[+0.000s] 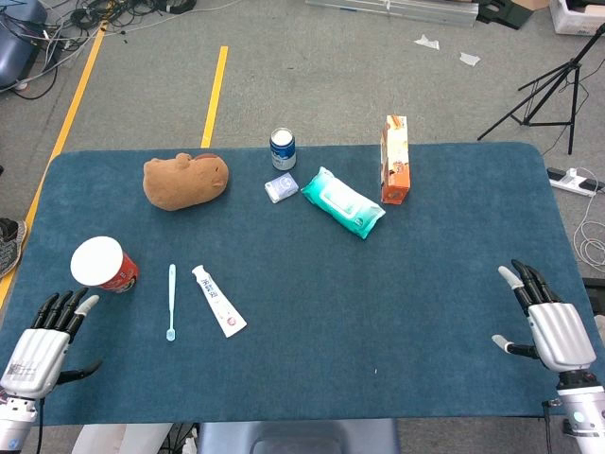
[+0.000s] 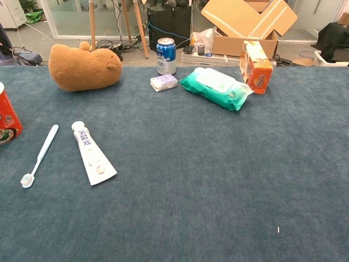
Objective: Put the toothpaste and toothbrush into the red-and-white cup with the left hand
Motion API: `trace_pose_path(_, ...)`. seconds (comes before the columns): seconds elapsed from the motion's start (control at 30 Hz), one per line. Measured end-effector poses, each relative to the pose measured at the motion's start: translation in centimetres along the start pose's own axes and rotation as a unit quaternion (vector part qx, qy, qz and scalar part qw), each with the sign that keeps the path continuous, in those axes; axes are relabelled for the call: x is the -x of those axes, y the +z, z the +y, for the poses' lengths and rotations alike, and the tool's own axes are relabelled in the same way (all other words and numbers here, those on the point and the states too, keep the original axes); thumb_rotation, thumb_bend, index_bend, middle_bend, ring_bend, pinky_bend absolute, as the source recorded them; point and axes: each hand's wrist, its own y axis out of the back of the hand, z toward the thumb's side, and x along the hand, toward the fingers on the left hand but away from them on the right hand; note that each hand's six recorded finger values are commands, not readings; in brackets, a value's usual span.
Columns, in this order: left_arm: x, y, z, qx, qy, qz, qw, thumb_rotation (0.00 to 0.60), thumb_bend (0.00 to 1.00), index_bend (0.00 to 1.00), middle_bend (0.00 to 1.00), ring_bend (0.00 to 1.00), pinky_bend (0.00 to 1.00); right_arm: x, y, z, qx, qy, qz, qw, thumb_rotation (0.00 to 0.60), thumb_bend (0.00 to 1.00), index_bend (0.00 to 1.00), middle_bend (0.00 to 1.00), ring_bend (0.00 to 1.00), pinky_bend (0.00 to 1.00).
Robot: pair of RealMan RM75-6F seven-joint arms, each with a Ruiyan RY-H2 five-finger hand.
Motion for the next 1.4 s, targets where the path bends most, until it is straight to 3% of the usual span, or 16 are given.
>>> trace_pose_path(0.4, -1.9, 2.4, 0.5, -0.058, 0.031, -0.11, 0.9918, 0.6, 0.0, 0.03, 0.0, 0.0, 0.0, 0.2, -0.3, -0.3, -0.001, 0.006, -0.005, 1.0, 0.6, 0.0, 0.0, 0.0, 0.0, 0.35)
trace_pose_path(0.87, -5.4, 6.2, -0.8, -0.077, -0.017, -0.186, 0.9793, 0.6, 0.0, 0.1, 0.0, 0.0, 0.0, 0.5, -1.0, -0.2, 0.007, 0.009, -0.015, 0.9998, 0.6, 0.0, 0.0, 0.0, 0.0, 0.35)
trace_pose_path(1.4, -10.4, 11.2, -1.4, -0.108, -0.042, -0.27, 0.9557, 0.6, 0.0, 0.19, 0.0, 0.0, 0.0, 0.5, -1.3, 0.2, 0.016, 0.007, -0.017, 0.9997, 0.6, 0.0, 0.0, 0.0, 0.0, 0.35)
